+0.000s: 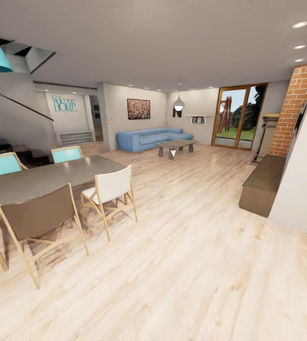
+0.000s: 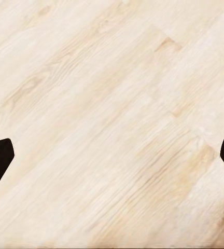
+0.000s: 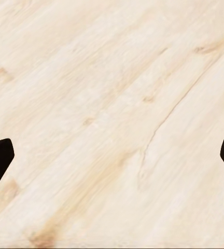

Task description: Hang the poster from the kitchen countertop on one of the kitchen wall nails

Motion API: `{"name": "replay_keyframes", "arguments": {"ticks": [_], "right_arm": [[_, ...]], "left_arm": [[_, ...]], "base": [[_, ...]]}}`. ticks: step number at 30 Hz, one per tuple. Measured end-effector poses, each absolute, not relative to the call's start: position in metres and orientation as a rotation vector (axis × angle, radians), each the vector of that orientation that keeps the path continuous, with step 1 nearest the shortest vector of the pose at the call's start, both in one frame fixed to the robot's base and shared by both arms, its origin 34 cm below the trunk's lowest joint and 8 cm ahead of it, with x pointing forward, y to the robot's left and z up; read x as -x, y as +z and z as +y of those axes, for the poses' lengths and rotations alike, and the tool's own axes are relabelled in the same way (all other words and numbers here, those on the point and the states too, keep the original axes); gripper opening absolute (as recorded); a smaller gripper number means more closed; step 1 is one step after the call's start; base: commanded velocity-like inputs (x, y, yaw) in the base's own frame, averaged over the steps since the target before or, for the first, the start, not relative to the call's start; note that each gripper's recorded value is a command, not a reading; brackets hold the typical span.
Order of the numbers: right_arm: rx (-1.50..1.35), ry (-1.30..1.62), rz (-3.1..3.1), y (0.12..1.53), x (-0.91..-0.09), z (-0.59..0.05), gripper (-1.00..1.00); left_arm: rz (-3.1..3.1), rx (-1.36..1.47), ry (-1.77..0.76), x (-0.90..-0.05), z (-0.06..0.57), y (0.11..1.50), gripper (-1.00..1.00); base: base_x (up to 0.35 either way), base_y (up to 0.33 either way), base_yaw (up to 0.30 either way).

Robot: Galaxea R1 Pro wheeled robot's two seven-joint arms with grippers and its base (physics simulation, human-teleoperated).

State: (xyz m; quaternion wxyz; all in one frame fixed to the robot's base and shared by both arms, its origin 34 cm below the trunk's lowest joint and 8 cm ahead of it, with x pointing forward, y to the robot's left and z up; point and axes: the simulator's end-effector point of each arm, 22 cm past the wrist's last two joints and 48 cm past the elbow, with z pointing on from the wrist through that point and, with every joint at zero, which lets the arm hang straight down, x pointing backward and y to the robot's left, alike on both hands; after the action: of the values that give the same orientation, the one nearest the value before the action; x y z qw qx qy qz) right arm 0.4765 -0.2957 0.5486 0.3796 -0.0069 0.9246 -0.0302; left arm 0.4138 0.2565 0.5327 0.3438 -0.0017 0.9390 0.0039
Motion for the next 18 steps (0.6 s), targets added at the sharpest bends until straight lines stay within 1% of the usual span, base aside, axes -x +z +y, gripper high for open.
{"name": "replay_keyframes", "arguments": {"ticks": [4, 6, 18], "right_arm": [[0.019, -0.078, 2.362, 0.5487, -0.4765, -0.2960, 1.00], [0.019, -0.078, 2.361, 0.5488, -0.4765, -0.2961, 1.00], [0.020, -0.079, 2.361, 0.5489, -0.4763, -0.2963, 1.00]], "left_arm": [[2.440, 0.004, 0.010, -0.4138, 0.2564, 0.5326, 1.00], [2.439, 0.004, 0.010, -0.4138, 0.2564, 0.5327, 1.00], [2.439, 0.005, 0.008, -0.4137, 0.2554, 0.5328, 1.00]], "base": [[-0.286, 0.149, -0.241], [-0.148, 0.062, -0.284], [-0.018, 0.008, -0.298]]}}
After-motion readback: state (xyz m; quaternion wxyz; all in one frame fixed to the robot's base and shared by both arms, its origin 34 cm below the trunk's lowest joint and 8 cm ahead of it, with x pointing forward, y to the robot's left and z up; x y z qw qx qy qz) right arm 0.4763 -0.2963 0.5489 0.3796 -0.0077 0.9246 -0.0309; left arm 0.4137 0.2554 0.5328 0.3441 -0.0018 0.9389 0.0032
